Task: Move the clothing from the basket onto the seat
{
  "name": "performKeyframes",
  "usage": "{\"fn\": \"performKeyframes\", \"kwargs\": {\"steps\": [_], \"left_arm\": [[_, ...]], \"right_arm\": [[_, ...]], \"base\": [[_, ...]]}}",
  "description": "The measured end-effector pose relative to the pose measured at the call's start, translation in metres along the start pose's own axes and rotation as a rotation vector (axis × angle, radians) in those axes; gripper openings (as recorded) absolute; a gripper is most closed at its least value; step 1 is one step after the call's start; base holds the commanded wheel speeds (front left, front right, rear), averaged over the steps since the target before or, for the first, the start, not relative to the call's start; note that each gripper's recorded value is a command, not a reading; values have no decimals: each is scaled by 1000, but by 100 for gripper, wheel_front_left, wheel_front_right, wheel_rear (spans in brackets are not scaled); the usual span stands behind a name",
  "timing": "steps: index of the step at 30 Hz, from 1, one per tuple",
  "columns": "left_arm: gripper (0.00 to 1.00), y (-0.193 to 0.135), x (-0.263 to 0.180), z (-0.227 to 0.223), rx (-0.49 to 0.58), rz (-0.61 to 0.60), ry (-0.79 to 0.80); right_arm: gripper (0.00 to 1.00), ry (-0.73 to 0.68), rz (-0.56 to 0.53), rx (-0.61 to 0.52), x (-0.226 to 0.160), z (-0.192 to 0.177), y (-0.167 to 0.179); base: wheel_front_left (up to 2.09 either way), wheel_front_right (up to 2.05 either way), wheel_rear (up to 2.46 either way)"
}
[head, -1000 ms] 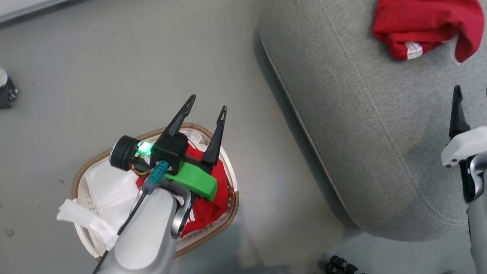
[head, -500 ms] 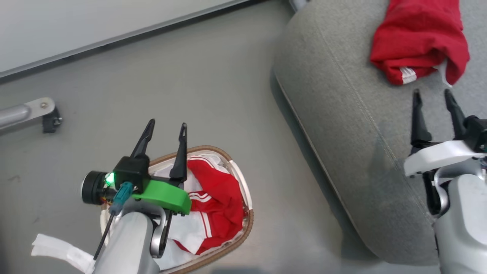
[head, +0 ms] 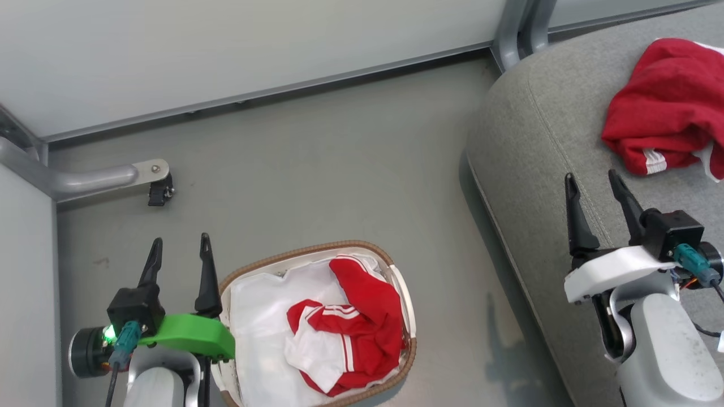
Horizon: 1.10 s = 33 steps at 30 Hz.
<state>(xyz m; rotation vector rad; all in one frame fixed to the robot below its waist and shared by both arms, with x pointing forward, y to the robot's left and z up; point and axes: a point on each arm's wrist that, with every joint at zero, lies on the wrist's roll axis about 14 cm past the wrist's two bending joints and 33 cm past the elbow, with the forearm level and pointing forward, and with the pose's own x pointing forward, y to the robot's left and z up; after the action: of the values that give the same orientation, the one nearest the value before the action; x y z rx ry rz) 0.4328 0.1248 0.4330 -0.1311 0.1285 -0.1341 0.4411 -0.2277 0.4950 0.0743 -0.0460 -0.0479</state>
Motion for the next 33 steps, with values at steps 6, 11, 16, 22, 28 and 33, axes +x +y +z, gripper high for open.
{"fn": "performKeyframes", "kwargs": {"steps": [6, 11, 16, 22, 28, 33], "left_arm": [[100, 28, -29, 4, -1, 92, -7], [100, 36, -48, 4, -10, 127, -7], [100, 39, -62, 2, -40, 146, -5], [100, 32, -61, -1, -45, 123, 4], [100, 8, -47, -10, -48, 34, 37], [100, -15, -29, -26, -58, -42, 86]], "right_arm": [[100, 27, 52, 12, -16, -7, 21], [100, 50, 68, 23, -30, -13, 28], [100, 61, 60, 36, -41, -17, 28], [100, 71, 63, 37, -41, -20, 29], [100, 50, 78, 35, -28, -15, 34], [100, 39, 88, 45, -13, -14, 37]], "base": [[0, 0, 0], [0, 0, 0], [0, 0, 0], [0, 0, 0], [0, 0, 0], [0, 0, 0]]}}
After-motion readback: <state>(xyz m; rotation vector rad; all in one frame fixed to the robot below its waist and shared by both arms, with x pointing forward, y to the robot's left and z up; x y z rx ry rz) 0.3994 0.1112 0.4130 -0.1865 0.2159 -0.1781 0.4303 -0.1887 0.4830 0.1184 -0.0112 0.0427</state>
